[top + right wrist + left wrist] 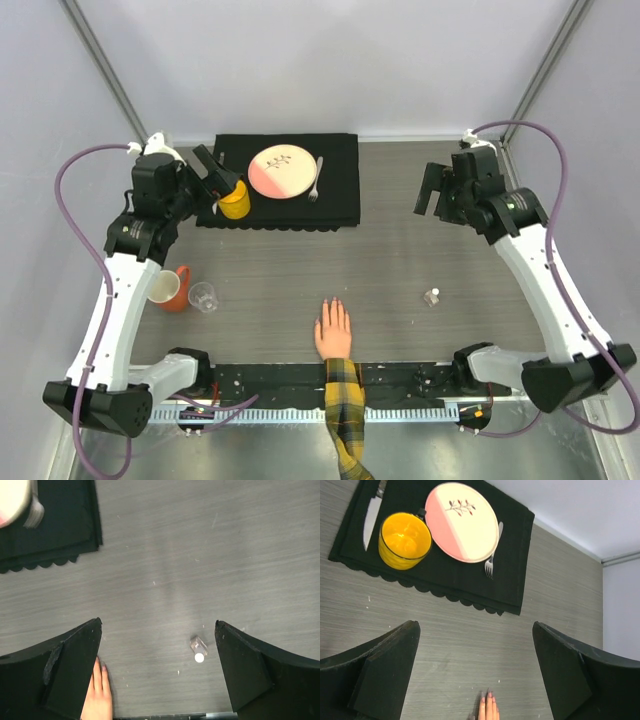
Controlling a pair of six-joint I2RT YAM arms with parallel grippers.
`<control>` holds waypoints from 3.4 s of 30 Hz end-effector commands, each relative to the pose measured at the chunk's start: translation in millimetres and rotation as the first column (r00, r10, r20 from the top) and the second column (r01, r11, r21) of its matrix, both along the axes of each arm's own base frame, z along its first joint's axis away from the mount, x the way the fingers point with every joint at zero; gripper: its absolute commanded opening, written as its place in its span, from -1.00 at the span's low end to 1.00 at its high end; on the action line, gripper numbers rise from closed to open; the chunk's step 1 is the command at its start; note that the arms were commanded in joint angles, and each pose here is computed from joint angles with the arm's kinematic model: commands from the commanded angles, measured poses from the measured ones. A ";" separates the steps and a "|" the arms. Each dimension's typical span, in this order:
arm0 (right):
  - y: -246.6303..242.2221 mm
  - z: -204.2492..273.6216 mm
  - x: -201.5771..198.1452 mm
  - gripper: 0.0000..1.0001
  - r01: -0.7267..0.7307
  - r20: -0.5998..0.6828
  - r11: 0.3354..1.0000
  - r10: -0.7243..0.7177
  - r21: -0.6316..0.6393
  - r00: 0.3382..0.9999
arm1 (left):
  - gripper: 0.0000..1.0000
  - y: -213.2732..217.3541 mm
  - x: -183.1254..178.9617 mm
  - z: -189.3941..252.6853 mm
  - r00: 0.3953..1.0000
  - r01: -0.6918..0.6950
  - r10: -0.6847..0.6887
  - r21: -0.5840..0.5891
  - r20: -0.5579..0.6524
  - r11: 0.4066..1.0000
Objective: Paint the nails
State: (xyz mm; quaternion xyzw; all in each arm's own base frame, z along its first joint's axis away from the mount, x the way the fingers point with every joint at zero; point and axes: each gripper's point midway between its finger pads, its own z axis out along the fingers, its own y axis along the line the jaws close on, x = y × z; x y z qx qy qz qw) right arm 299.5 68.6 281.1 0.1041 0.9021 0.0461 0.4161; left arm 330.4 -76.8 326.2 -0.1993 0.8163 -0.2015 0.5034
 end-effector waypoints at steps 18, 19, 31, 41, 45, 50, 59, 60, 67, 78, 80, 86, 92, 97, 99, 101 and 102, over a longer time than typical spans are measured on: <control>-8.2 -146.7 -48.1 0.56 0.395 -0.566 0.918 -0.309 0.031 0.764 | 0.99 -50.2 -28.3 -9.7 0.957 0.290 -0.283 0.252 -0.064 0.923; -9.6 -146.9 -52.7 0.57 0.394 -0.562 0.919 -0.311 0.029 0.767 | 0.99 -51.6 -29.5 -11.1 0.956 0.295 -0.288 0.253 -0.065 0.922; -20.4 -187.1 -79.3 0.39 0.303 -0.565 0.953 -0.265 -0.027 0.781 | 0.99 -73.8 -28.8 -16.0 0.936 0.349 -0.345 0.275 -0.064 0.896; -16.6 -204.3 -84.0 0.12 0.290 -0.575 0.957 -0.243 -0.011 0.781 | 0.99 -77.2 -28.6 -16.7 0.933 0.359 -0.352 0.281 -0.074 0.890; -15.5 -208.2 -87.6 0.08 0.281 -0.579 0.960 -0.239 -0.018 0.780 | 1.00 -77.8 -26.7 -17.7 0.933 0.358 -0.351 0.282 -0.079 0.890; -18.7 -210.9 -86.8 -0.05 0.274 -0.571 0.961 -0.247 -0.041 0.782 | 0.99 -79.2 -26.0 -16.9 0.933 0.359 -0.353 0.280 -0.074 0.890; -22.1 -221.2 -89.1 -0.20 0.254 -0.576 0.964 -0.251 -0.077 0.778 | 0.99 -78.0 -28.2 -15.7 0.932 0.360 -0.354 0.281 -0.073 0.890; -22.4 -222.1 -89.0 -0.21 0.246 -0.575 0.966 -0.249 -0.084 0.779 | 1.00 -78.0 -27.9 -16.9 0.932 0.361 -0.354 0.283 -0.076 0.889; -11.0 -202.6 -78.3 -0.94 0.145 -0.540 0.985 -0.174 -0.096 0.823 | 1.00 -84.3 -32.2 -13.9 0.929 0.370 -0.358 0.220 -0.096 0.902; 108.1 -83.5 -67.9 -0.98 -0.553 -0.246 0.832 0.526 -0.053 0.814 | 0.85 -167.5 -86.5 -26.7 0.682 0.681 -0.720 -0.251 -0.123 0.688; 140.1 -55.0 -83.1 -0.98 -0.687 -0.137 0.726 0.682 0.008 0.719 | 0.79 -181.7 -106.4 -29.1 0.598 0.714 -0.794 -0.377 -0.111 0.591; 163.8 -14.2 -102.2 -0.98 -0.826 0.012 0.563 0.826 0.023 0.563 | 0.73 -192.2 -118.1 -18.0 0.552 0.749 -0.834 -0.445 0.009 0.491; 182.4 0.7 -94.2 -0.98 -0.767 -0.055 0.628 0.777 0.134 0.627 | 0.57 -189.5 -117.7 -24.7 0.580 0.766 -0.814 -0.355 0.021 0.536; 205.5 15.7 -99.4 -0.98 -0.677 -0.174 0.669 0.739 0.307 0.651 | 0.47 -183.2 -131.5 -29.3 0.556 0.821 -0.809 0.024 0.193 0.570; 210.5 18.1 -103.9 -0.98 -0.636 -0.227 0.683 0.725 0.359 0.650 | 0.44 -178.3 -138.8 -22.2 0.498 0.816 -0.808 0.143 0.315 0.559; 212.9 16.5 -113.0 -0.98 -0.611 -0.283 0.681 0.728 0.403 0.624 | 0.43 -171.4 -144.1 -19.4 0.455 0.800 -0.813 0.234 0.364 0.553; 215.1 23.9 -115.0 -0.98 -0.615 -0.275 0.669 0.738 0.418 0.616 | 0.43 -170.5 -144.5 -28.4 0.439 0.799 -0.825 0.266 0.355 0.540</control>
